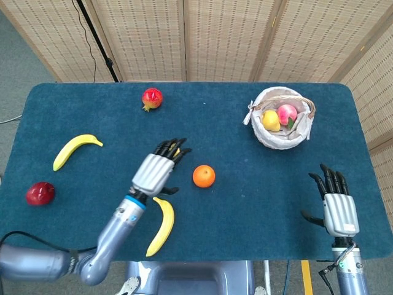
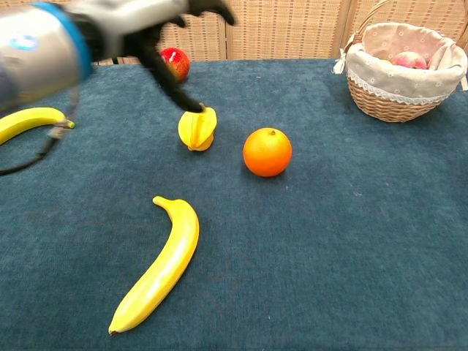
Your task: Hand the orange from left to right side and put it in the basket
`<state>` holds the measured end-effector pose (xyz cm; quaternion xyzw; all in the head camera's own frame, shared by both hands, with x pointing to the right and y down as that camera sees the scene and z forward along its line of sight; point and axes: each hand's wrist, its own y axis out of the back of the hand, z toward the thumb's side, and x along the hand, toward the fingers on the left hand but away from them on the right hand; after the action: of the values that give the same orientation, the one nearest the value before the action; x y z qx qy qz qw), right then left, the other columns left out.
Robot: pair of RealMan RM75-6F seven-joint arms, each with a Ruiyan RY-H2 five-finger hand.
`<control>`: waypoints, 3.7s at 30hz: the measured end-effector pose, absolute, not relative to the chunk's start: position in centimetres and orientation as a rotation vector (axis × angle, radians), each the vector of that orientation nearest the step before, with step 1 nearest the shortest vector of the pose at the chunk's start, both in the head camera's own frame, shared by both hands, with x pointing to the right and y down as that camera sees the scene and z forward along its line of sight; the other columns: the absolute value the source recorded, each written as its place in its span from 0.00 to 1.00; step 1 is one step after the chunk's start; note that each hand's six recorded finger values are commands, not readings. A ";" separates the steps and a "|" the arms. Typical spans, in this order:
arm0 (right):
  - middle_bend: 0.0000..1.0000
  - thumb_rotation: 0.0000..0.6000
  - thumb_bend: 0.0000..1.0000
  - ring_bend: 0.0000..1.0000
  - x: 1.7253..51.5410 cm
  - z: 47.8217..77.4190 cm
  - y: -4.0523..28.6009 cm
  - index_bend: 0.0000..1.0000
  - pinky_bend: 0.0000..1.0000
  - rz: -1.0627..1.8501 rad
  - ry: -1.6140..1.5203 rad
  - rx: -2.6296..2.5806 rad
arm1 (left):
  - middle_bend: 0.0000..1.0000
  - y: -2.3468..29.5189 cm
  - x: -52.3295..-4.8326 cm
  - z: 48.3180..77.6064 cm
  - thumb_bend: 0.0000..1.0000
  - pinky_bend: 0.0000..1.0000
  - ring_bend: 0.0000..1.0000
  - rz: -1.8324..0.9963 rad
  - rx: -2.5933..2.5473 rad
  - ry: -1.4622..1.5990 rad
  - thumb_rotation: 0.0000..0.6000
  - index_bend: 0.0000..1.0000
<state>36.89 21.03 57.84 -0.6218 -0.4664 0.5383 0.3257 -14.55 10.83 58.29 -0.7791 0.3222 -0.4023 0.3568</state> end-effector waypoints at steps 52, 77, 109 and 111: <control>0.02 1.00 0.00 0.00 14.5 68.5 17.7 0.08 0.00 1.129 -0.765 -2.180 | 0.04 20.5 -38.2 58.0 0.11 0.09 0.01 -1.442 -1.745 1.147 1.00 0.15; 0.03 1.00 0.00 0.01 10.7 72.7 15.3 0.10 0.01 1.232 -0.857 -2.286 | 0.04 20.2 -39.3 58.5 0.11 0.09 0.02 -1.474 -1.753 1.172 1.00 0.15; 0.65 1.00 0.07 0.69 15.5 69.2 11.9 0.74 0.76 1.138 -1.123 -2.000 | 0.04 20.1 -39.4 59.4 0.11 0.09 0.02 -1.500 -1.782 1.154 1.00 0.15; 0.65 1.00 0.07 0.69 16.0 68.0 11.3 0.74 0.76 1.115 -1.136 -1.966 | 0.04 20.2 -39.4 59.5 0.11 0.09 0.02 -1.502 -1.785 1.151 1.00 0.15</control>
<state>15.97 11.25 68.02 -0.7412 -0.4282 0.4202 0.3012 -39.38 20.15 59.51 -0.6613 0.4266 -0.5564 0.2669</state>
